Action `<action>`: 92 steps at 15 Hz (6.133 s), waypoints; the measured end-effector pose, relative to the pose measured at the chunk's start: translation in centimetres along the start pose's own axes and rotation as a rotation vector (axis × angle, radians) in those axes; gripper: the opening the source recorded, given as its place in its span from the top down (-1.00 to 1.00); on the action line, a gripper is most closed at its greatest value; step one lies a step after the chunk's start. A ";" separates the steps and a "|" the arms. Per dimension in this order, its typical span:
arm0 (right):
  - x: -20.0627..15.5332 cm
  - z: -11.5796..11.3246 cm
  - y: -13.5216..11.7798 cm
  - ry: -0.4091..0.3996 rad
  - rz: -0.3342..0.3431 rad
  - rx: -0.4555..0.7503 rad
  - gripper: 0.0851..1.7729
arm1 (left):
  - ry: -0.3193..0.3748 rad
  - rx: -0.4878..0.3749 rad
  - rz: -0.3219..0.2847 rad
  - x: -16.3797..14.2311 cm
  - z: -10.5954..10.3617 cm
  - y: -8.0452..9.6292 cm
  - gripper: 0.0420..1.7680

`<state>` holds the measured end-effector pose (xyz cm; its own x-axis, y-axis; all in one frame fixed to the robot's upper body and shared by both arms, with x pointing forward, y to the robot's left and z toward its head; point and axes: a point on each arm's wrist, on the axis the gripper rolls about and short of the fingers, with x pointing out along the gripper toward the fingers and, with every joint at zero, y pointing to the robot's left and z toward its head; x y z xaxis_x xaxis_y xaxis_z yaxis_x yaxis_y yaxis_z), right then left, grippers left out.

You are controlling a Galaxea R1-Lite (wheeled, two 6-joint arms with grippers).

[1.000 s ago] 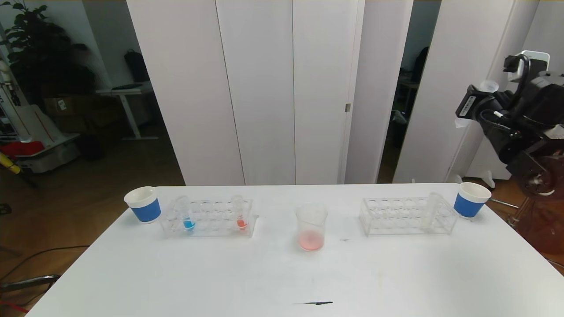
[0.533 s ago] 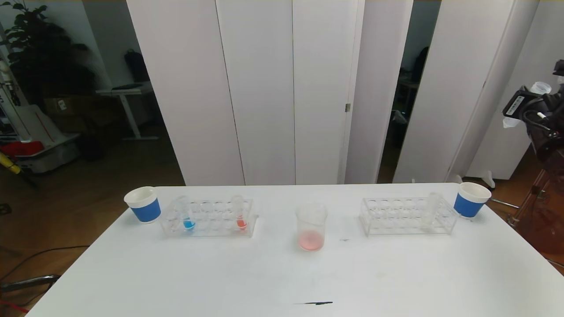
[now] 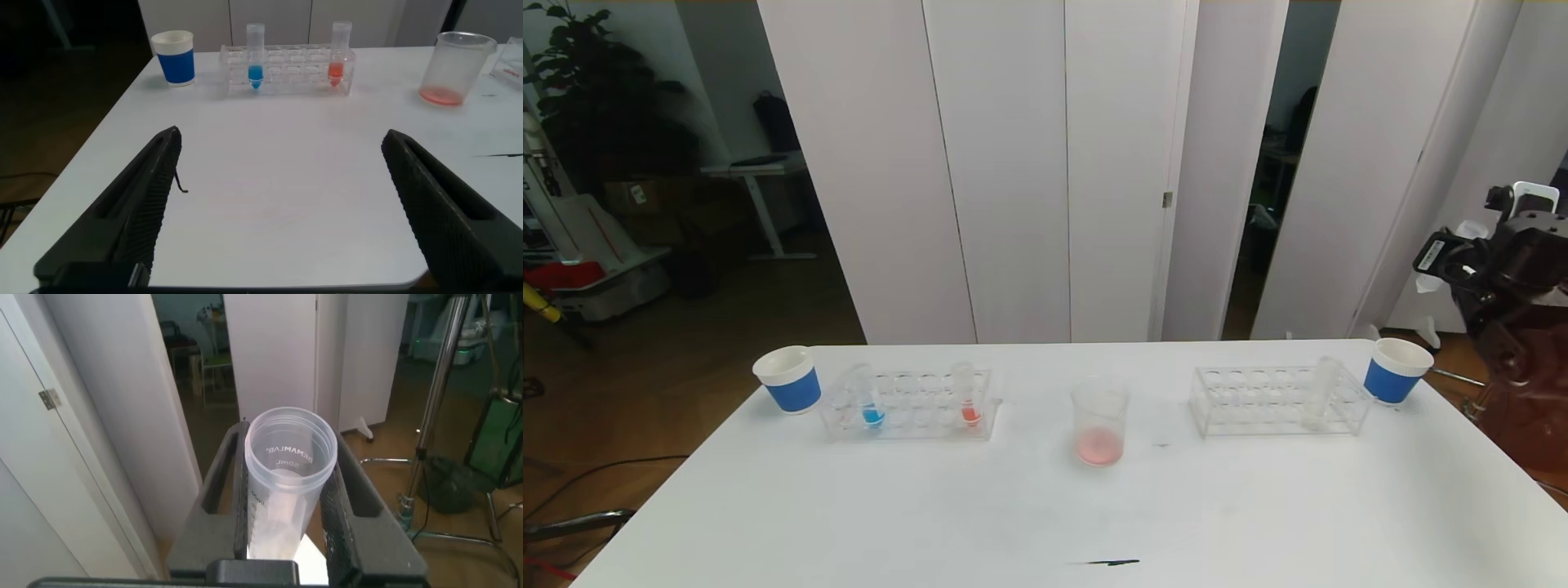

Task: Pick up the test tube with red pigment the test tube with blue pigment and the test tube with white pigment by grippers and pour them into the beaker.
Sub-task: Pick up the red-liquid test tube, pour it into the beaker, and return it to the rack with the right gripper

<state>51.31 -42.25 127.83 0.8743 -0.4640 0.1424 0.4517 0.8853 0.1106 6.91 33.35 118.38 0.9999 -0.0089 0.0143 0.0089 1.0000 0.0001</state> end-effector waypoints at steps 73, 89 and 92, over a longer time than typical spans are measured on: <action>-44.2 -1.3 -13.5 0.148 0.470 -0.059 -0.98 | 0.000 0.000 0.000 0.0 0.0 0.0 -0.98; -44.2 -1.8 -13.5 0.163 0.469 -0.063 -0.98 | 0.000 0.000 0.000 0.0 0.0 0.0 -0.98; -44.2 -1.8 -13.5 0.162 0.469 -0.063 -0.98 | 0.000 0.000 0.000 0.0 0.0 0.0 -0.98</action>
<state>6.90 -33.66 118.31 0.9999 -0.0085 0.0070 0.0084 0.9999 0.0109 6.91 33.35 118.38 0.9999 -0.0089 0.0138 0.0089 1.0000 0.0001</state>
